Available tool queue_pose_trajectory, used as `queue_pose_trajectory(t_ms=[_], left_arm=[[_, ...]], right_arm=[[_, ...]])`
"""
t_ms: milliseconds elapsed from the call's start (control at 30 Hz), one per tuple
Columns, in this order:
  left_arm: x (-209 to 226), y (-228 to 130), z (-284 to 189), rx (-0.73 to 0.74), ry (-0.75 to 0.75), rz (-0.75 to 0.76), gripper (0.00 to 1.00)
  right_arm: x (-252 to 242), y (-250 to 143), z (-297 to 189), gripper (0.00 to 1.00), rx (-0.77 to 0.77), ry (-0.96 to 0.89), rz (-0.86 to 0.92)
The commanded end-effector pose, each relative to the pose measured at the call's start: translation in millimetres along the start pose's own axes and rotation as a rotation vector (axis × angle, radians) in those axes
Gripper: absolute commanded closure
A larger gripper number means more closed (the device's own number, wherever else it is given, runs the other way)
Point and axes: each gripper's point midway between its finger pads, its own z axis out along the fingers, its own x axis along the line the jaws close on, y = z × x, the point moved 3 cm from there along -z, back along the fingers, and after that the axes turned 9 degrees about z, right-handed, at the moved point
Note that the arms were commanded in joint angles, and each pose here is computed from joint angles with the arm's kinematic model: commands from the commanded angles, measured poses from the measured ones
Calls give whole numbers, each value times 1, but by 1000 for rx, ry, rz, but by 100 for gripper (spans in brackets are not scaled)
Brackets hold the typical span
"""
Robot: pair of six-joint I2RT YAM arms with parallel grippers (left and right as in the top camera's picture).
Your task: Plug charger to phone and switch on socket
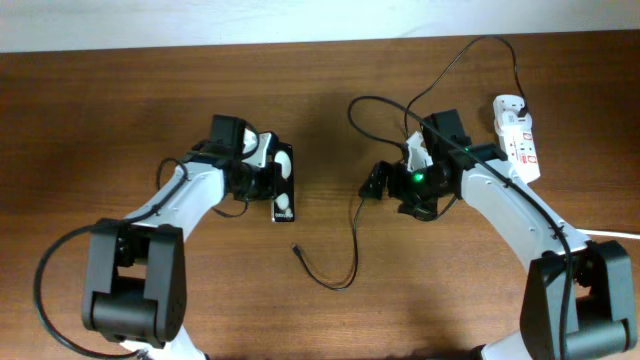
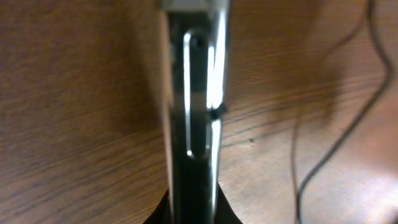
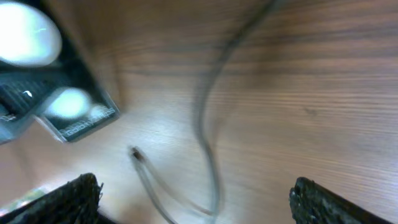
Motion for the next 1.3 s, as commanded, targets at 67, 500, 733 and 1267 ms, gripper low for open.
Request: queue_pose_trajectory(t_ms=[67, 500, 733, 1267], left_arm=[[7, 3, -2, -17, 262, -36, 100], [-2, -10, -1, 50, 307, -16, 100], [8, -28, -14, 156, 410, -40, 100], [13, -19, -13, 107, 440, -26, 74]], right_arm=[[-40, -5, 2, 1, -23, -227, 6], [-42, -6, 3, 1, -20, -229, 8], [-42, -6, 3, 1, -20, -229, 8], [-42, -6, 3, 1, -20, -229, 8]])
